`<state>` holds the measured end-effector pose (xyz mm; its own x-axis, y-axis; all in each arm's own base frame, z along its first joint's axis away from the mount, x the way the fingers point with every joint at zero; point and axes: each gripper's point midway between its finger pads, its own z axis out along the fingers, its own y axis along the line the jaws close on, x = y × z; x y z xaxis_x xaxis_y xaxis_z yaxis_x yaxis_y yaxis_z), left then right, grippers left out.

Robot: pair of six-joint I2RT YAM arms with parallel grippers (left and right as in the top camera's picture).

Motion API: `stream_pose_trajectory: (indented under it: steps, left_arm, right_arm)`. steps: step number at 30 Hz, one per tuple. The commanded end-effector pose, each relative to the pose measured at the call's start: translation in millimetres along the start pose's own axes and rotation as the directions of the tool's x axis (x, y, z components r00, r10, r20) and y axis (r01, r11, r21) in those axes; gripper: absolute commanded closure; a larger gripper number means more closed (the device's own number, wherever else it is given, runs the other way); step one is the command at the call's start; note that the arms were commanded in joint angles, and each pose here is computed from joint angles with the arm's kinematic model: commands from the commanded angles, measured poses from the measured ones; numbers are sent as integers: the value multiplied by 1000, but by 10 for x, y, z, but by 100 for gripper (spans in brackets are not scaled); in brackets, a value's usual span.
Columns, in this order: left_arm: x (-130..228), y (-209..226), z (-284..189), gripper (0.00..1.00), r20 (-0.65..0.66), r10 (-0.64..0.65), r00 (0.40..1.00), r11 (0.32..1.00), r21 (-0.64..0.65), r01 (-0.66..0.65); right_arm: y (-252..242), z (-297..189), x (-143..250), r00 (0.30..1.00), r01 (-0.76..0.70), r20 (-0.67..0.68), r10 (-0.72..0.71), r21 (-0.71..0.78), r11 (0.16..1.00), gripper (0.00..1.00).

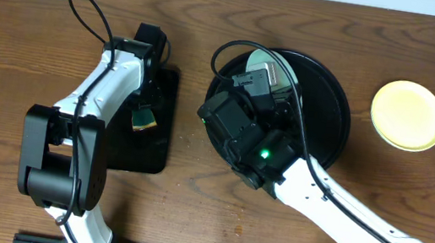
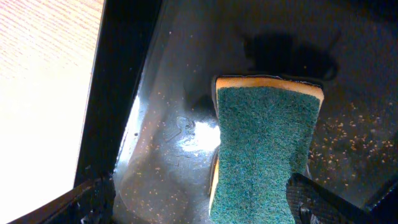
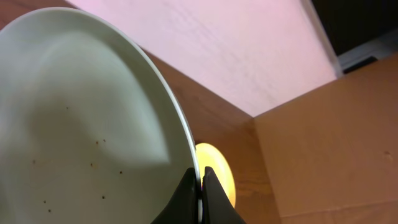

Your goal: Clean dirty plates on tray and stack at the side

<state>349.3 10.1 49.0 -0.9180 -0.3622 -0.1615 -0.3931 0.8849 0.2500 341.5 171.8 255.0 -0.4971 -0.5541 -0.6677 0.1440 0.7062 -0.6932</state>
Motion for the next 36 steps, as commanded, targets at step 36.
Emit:
stream_pose_trajectory:
  steps: [36]
  left_arm:
    - [-48,-334,-49,4,-8,-21,1000,982,190,23]
  right_arm:
    - [1136,1255,1409,760,-549,-650,-10,-650,526,99]
